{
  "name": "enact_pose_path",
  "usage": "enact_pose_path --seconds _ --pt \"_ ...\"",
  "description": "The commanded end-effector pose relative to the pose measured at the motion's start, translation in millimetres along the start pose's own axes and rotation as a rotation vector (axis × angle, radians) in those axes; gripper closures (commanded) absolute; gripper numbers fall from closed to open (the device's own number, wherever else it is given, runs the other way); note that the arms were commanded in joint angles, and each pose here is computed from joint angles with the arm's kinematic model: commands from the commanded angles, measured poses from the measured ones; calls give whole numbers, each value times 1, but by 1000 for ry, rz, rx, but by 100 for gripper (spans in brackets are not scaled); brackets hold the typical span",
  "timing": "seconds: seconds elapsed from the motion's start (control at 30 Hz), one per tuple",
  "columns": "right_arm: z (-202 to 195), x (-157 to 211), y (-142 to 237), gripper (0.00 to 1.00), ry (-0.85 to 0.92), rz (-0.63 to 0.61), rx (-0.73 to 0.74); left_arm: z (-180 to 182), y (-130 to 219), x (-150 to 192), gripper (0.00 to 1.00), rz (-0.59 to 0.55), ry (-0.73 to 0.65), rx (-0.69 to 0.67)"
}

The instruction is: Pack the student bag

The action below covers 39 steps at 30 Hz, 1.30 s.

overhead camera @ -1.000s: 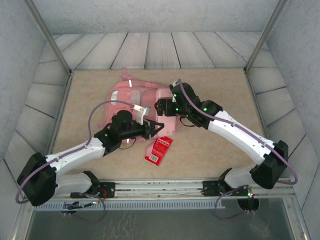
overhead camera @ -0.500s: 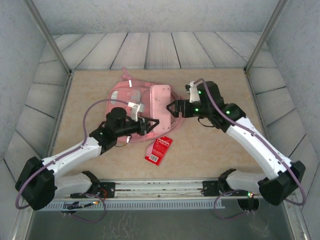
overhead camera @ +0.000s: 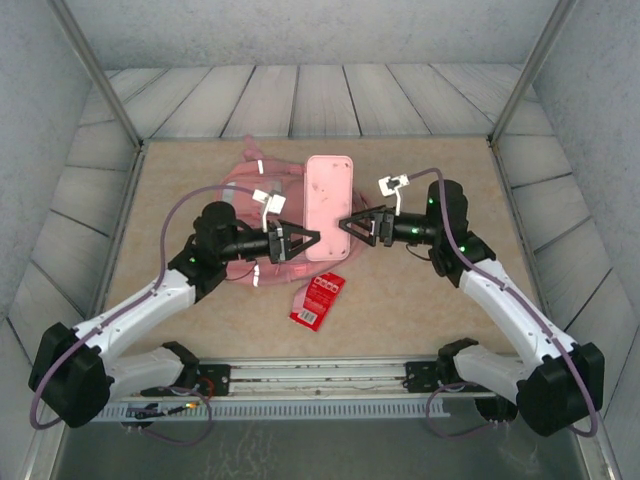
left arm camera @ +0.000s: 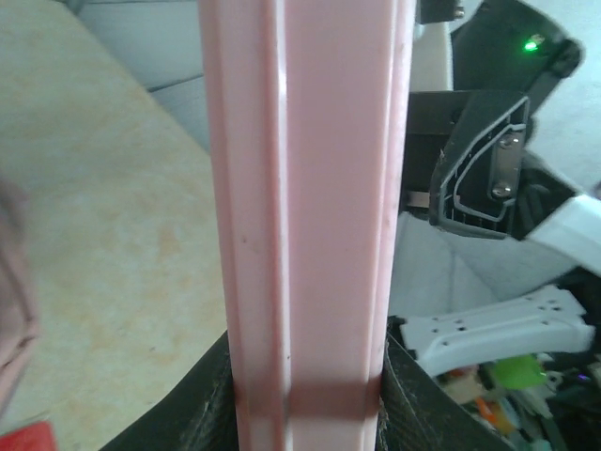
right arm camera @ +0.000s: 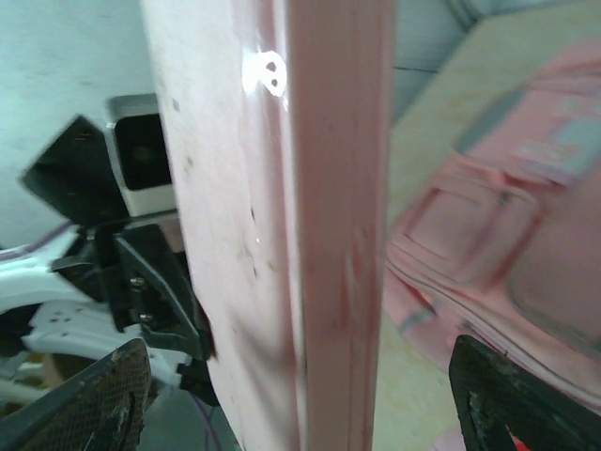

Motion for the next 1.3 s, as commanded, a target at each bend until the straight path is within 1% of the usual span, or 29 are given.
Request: enact_pose_path --seconds 0.0,0.1,0.23,0.53,0.77,0.83,0.97,1.03,1.07,1.1,1.13,1.2,1.27 --pt "32 -11 3 21 86 -33 -250 -24 2 -20 76 -41 -48 146" --pt "38 -14 5 24 88 -53 -310 -25 1 -23 76 -44 -44 158" --pt "43 -17 7 30 98 -69 -336 -25 -1 -26 76 -39 -43 172" --pt "46 -23 5 53 84 -66 -337 -22 -6 -28 76 -27 -27 190" --pt "42 -24 3 64 76 -76 -324 -20 -8 -28 76 -16 -18 194" --pt "41 -25 3 67 73 -84 -317 -18 -8 -27 74 -15 -12 191" --pt "39 -27 3 75 66 -95 -294 -16 -8 -26 68 -14 -6 181" --pt "37 -29 5 75 61 -108 -277 -15 -7 -26 63 -15 -2 173" --pt "35 -30 7 76 55 -117 -262 -14 -7 -25 58 -12 -1 166" --pt "34 -30 8 76 51 -129 -248 -12 -6 -25 50 -15 -1 153" --pt "31 -31 11 76 44 -141 -230 -10 -6 -24 44 -16 -1 135" --pt "24 -35 17 79 25 -169 -179 -7 -4 -22 36 -21 -13 101" --pt "16 -38 24 80 1 -192 -116 2 -3 -19 32 -31 -13 34"
Point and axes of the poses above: each hand's point on the last joint's axis, 136 mm out from that joint toward the fingers, its own y axis back along the fingers, its own z axis along the line the jaws close on, x = y × z, the point moved 7 cm from there along y, back along the fingers, and after that the axes turned 8 degrees about -y, right-handed, at the moved point
